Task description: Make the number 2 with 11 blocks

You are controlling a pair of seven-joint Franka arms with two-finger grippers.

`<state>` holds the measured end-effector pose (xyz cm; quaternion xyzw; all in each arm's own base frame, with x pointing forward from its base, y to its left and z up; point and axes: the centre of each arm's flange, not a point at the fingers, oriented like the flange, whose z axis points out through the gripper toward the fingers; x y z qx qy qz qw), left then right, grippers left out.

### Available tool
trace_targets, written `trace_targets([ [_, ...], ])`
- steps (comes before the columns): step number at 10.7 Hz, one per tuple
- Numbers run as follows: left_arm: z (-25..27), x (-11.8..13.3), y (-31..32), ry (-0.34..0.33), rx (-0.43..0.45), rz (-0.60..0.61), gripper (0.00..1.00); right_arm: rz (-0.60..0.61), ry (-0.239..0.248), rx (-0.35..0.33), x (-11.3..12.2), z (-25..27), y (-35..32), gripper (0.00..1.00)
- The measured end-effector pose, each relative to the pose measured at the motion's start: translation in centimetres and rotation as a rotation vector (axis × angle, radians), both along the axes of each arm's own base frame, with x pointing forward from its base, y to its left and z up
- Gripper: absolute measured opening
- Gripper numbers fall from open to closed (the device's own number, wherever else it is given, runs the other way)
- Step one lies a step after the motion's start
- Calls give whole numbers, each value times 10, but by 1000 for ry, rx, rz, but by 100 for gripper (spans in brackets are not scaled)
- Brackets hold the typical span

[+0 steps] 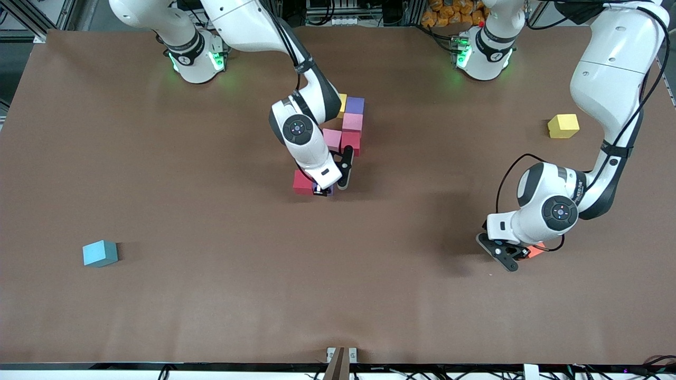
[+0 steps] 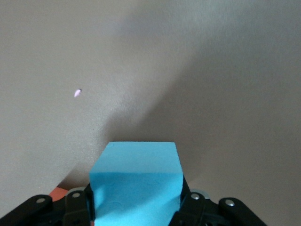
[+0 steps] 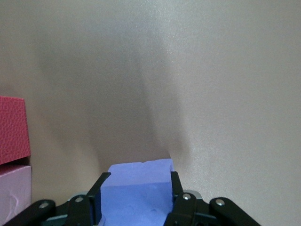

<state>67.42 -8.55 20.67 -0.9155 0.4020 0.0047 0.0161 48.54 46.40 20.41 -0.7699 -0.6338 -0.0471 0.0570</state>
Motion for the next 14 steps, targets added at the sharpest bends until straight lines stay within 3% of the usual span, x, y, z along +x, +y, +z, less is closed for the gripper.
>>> trace_targets([
  [3,18,0,-23,-6,-31,97,61,-1,0,0,0,0,0,56],
  [7,41,-11,-47,81,-80,355,61,-8,3,-4,3,-2,-4,100],
  [10,53,-26,-83,165,-90,638,61,-13,32,-11,5,3,-8,100],
  [14,74,-52,-149,231,-50,1086,61,-36,106,17,19,59,-27,100],
])
